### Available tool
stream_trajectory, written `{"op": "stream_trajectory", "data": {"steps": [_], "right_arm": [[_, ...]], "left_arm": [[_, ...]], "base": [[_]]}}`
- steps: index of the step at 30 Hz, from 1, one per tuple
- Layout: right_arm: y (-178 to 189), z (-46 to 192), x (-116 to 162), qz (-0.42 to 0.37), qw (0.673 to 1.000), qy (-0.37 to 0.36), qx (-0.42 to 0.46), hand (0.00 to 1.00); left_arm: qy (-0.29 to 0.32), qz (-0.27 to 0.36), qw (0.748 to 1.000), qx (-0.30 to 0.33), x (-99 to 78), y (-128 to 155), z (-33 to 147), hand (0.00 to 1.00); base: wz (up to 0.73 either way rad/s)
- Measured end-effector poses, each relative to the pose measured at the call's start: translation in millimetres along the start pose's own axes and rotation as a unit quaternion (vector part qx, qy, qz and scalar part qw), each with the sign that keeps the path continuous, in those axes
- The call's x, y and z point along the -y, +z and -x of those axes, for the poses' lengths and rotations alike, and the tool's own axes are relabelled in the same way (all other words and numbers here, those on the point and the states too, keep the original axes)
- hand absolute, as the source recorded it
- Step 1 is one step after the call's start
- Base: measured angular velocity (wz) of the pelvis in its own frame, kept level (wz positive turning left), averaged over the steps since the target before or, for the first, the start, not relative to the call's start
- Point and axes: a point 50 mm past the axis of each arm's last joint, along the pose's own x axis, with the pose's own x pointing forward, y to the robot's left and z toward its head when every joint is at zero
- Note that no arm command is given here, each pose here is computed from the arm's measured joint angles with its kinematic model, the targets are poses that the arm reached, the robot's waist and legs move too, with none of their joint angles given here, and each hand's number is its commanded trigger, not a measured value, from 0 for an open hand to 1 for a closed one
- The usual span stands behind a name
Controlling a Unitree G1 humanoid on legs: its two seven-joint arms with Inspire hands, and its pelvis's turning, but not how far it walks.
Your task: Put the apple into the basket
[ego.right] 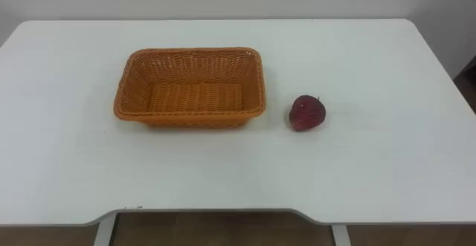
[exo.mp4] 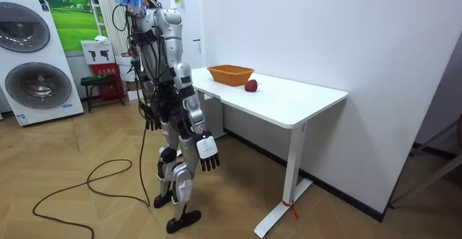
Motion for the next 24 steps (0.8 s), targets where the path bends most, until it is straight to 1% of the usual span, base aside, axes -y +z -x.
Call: {"op": "stream_trajectory", "data": {"steps": [3,6,9,10,11,12,14,15,17,18,20,21,23,24], "right_arm": [[0.7,0.0,-0.2,-0.007,1.0,0.001,0.002,0.0],[0.4,0.0,-0.4,-0.047,0.999,-0.003,0.002,0.0],[1.1,0.0,2.2,-0.125,0.992,-0.022,0.002,0.0],[2.4,0.1,5.5,-0.177,0.984,-0.034,0.004,0.0],[3.9,0.3,9.9,-0.243,0.969,-0.049,0.006,0.0],[6.0,0.5,11.8,-0.279,0.959,-0.056,0.009,0.0],[21.9,3.1,24.6,-0.411,0.907,-0.083,0.039,0.0],[28.0,4.4,28.7,-0.434,0.895,-0.091,0.05,0.0],[60.3,14.8,48.3,-0.5,0.849,-0.128,0.112,0.0],[68.6,18.7,53.0,-0.511,0.839,-0.136,0.131,0.0],[100.4,40.1,74.7,-0.558,0.787,-0.165,0.204,0.0],[106.1,45.7,79.8,-0.564,0.776,-0.175,0.219,0.0],[132.0,72.1,93.8,-0.577,0.738,-0.21,0.28,0.0],[137.8,78.0,96.1,-0.575,0.731,-0.221,0.293,0.0]], "left_arm": [[0.001,0.0,1.0,0.002,-0.2,0.9,0.0,0.0],[0.003,0.0,1.0,0.009,-0.6,3.3,-0.1,0.0],[0.009,0.007,1.0,0.013,-0.7,3.1,-0.1,0.0],[0.012,0.017,1.0,0.013,-1.0,2.0,-0.2,0.0],[0.016,0.024,1.0,0.011,-1.3,-0.6,-0.2,0.0],[0.019,0.027,0.999,0.015,-2.3,0.1,-0.1,0.0],[0.032,0.049,0.998,0.025,-8.2,0.5,0.2,0.0],[0.036,0.055,0.998,0.023,-9.4,-2.8,0.5,0.0],[0.064,0.077,0.994,0.036,-17.4,-3.3,1.5,0.0],[0.07,0.079,0.994,0.037,-19.1,-4.4,1.7,0.0],[0.093,0.088,0.99,0.053,-28.0,-0.4,2.7,0.0],[0.098,0.088,0.99,0.055,-29.9,0.3,3.0,0.0],[0.112,0.091,0.988,0.06,-32.8,0.5,3.7,0.0],[0.114,0.09,0.988,0.06,-33.0,0.5,3.7,0.0]], "base": [[0.0],[-0.02],[0.0],[0.0],[0.0],[0.0],[0.0],[0.0],[-0.16],[-0.18],[-0.08],[-0.04],[-0.05],[0.0]]}}
